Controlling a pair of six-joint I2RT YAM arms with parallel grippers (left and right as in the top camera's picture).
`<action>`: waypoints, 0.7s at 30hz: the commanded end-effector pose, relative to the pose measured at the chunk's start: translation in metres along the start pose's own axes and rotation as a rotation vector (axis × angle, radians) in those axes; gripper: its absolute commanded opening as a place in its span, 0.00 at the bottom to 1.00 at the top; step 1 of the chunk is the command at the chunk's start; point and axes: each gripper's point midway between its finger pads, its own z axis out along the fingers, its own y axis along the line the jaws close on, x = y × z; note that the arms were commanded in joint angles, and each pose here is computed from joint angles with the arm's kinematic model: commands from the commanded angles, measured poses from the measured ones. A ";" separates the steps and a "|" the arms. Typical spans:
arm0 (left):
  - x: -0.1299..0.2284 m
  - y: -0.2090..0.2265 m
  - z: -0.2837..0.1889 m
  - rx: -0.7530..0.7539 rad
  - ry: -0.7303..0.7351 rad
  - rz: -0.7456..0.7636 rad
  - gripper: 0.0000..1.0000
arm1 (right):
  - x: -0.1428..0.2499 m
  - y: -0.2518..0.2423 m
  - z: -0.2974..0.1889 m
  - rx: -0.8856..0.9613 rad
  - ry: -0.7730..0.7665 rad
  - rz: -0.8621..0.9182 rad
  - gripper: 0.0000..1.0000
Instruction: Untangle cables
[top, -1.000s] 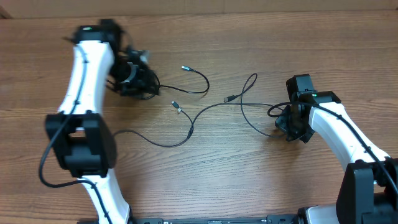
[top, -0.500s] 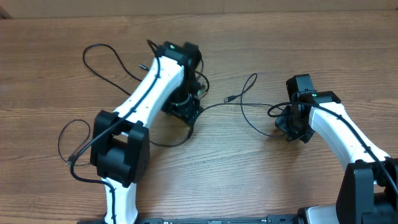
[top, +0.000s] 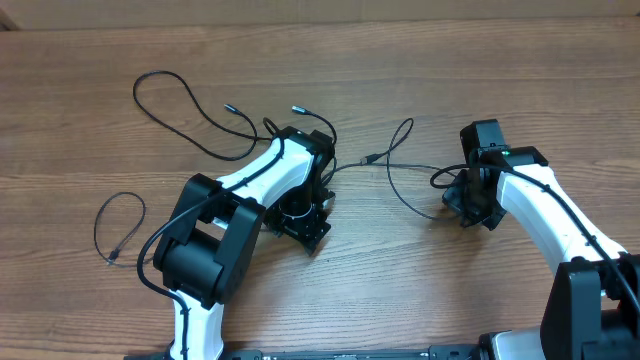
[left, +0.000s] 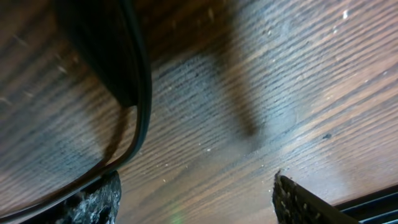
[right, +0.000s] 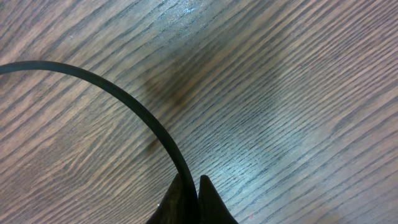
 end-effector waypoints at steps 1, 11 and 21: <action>-0.012 0.000 0.001 -0.007 -0.053 0.006 0.78 | -0.003 0.000 -0.006 -0.009 -0.025 -0.002 0.04; -0.012 0.012 -0.024 -0.096 -0.046 0.005 0.58 | -0.004 0.001 -0.006 -0.011 -0.027 -0.001 0.04; -0.028 0.015 -0.042 -0.124 -0.110 0.008 0.63 | -0.004 0.001 -0.006 -0.011 -0.027 -0.001 0.04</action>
